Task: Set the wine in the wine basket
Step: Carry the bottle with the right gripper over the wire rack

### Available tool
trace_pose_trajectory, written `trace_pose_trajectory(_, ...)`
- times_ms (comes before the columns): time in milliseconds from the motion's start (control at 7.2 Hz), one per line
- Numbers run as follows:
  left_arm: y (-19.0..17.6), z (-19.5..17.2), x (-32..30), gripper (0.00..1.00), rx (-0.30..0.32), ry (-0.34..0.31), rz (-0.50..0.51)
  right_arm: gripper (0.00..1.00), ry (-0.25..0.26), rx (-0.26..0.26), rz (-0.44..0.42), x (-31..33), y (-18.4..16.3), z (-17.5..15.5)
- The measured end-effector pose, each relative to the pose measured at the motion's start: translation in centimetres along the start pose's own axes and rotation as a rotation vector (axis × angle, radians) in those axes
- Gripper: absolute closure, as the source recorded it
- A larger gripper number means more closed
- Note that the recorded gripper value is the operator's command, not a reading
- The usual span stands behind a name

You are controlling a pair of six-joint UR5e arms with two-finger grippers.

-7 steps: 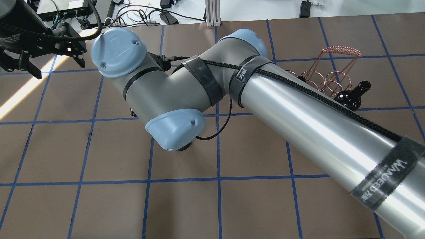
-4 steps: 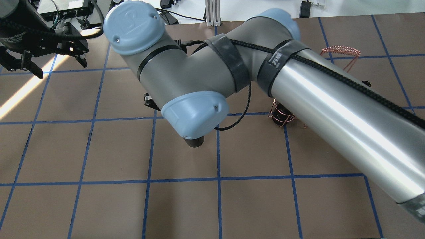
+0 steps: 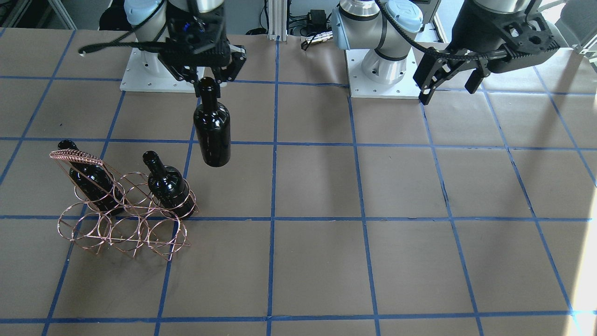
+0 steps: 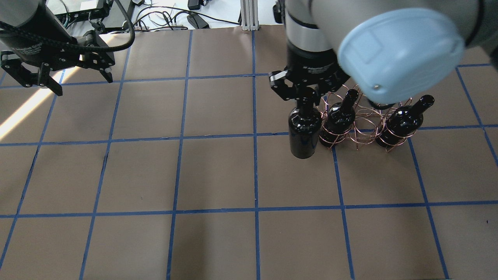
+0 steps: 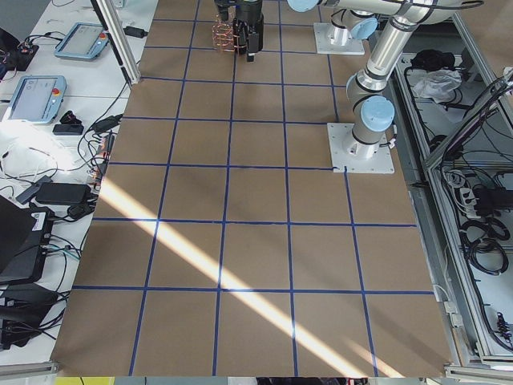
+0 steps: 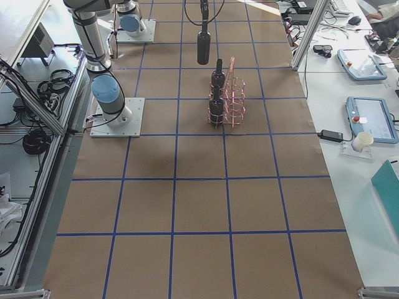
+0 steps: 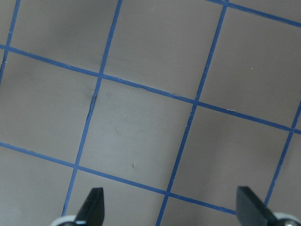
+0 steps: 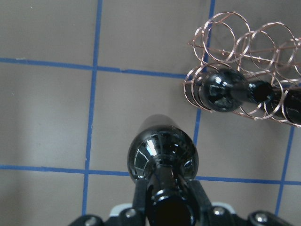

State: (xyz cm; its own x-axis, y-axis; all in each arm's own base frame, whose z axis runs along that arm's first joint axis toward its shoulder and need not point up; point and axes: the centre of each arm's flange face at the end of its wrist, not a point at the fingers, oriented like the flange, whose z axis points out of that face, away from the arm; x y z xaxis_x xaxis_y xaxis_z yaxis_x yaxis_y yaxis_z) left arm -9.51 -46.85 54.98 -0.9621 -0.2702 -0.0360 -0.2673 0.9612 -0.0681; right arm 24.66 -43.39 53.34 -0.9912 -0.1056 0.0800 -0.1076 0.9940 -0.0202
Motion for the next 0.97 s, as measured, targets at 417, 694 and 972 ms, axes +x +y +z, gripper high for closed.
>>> trace_pose_trajectory(417,0.6,1.8,4.1,0.00,-0.026,0.001,0.199,0.96,0.006,-0.032,-0.060,5.3,3.5,-3.0)
trace_pose_trajectory(694,-0.2,2.6,4.8,0.00,-0.027,0.020,0.284,0.97,0.012,-0.048,-0.053,9.6,2.6,-2.5)
trace_pose_trajectory(972,-1.1,3.3,5.4,0.00,-0.010,0.039,0.286,0.97,0.009,-0.035,-0.012,13.8,1.1,-0.9)
